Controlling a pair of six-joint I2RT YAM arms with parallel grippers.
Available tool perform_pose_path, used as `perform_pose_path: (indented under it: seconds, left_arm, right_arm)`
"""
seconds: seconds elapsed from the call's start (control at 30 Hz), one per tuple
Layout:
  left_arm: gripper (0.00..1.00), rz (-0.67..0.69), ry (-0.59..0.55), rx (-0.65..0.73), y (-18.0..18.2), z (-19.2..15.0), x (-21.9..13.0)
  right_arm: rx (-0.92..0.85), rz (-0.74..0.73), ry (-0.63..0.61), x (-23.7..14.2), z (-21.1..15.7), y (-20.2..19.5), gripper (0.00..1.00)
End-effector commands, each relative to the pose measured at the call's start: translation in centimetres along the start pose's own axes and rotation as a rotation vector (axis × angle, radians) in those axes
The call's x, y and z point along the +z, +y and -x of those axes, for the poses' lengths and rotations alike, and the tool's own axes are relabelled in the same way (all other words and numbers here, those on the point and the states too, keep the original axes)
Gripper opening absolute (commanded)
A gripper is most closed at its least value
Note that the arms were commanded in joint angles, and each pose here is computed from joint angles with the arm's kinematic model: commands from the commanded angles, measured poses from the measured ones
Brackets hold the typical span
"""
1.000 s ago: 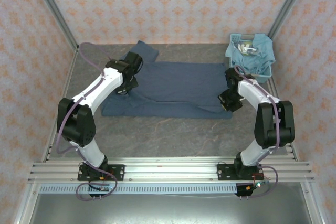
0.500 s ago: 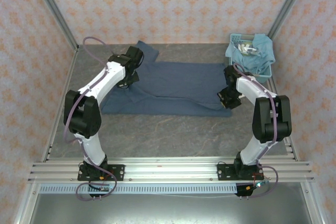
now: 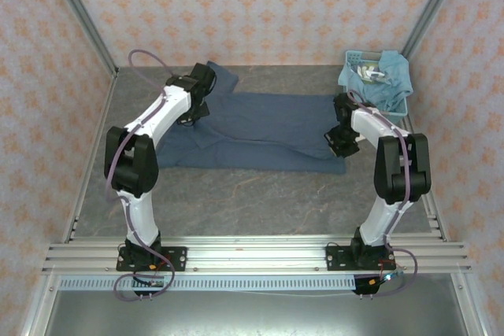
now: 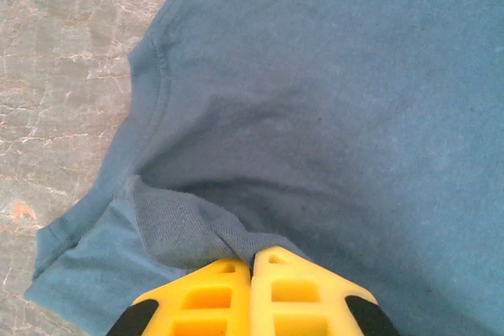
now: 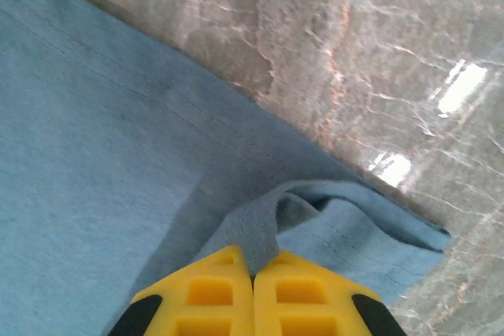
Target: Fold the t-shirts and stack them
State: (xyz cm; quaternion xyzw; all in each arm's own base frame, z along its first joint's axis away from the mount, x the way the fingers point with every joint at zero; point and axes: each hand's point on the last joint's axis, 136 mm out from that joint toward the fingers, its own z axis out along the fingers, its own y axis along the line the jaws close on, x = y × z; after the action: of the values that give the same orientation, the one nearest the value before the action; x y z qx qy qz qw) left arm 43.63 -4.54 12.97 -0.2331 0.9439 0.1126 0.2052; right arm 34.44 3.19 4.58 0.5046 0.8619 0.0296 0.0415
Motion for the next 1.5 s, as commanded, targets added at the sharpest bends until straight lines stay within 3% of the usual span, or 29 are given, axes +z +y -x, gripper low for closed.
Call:
perform_pose_path:
  seconds: [0.0, 0.1, 0.17, 0.23, 0.27, 0.3, 0.4, 0.63, 0.8, 0.97, 1.23, 1.4, 1.47]
  left_arm:
    - [0.0, 0.027, -0.016, 0.022, 0.2, 1.4, 0.9]
    - [0.01, 0.008, -0.002, 0.03, -0.2, 1.9, 1.4]
    - [0.2, -0.001, 0.01, 0.022, 0.1, 2.1, 1.4]
    - [0.49, -0.007, 0.016, 0.003, 1.2, 2.3, 0.7]
    - [0.58, -0.003, 0.018, -0.009, 2.0, 2.2, 0.3]
    - [0.65, -0.004, 0.018, -0.027, 3.1, 2.0, -0.3]
    - [0.67, -0.015, 0.078, -0.115, 6.9, -0.4, -1.2]
    - [0.62, -0.117, 0.322, -0.429, 13.0, -9.6, 1.9]
    - [0.62, -0.204, 0.372, -0.59, 13.5, -10.5, 4.7]
    - [0.57, -0.209, 0.401, -0.602, 12.9, -10.7, 6.2]
    - [0.35, -0.189, 0.383, -0.601, 12.7, -9.9, 8.5]
    - [0.07, -0.147, 0.367, -0.57, 13.2, -9.0, 8.9]
    - [0.0, -0.118, 0.357, -0.551, 13.8, -8.9, 8.7]
  right_arm:
    - [0.026, -0.025, -0.051, 0.1, 1.7, 0.3, 0.0]
    - [0.029, -0.027, -0.059, 0.3, 2.2, 0.6, 0.0]
    - [0.033, -0.018, -0.059, 0.2, 2.7, 0.8, 0.04]
    - [0.016, 0.009, -0.055, -0.3, 3.1, 1.2, 0.3]
    - [0.001, 0.01, -0.059, -0.6, 3.3, 1.2, 0.38]
    - [-0.026, 0.014, -0.071, -1.4, 3.5, 1.2, 0.45]
    - [-0.099, 0.029, -0.09, -3.3, 3.3, 0.7, 0.52]
    - [-0.156, 0.141, -0.018, -3.9, -0.8, -2.9, 0.52]
    - [-0.174, 0.21, 0.013, -2.5, -2.6, -4.0, 0.54]
    - [-0.156, 0.195, 0.038, -0.5, -3.0, -4.8, 0.54]
    - [-0.133, 0.144, 0.035, 1.9, -2.4, -4.8, 0.47]
    - [-0.149, 0.084, 0.007, 3.2, -1.5, -5.0, 0.28]
    - [-0.163, 0.062, -0.005, 3.5, -1.1, -5.0, 0.16]
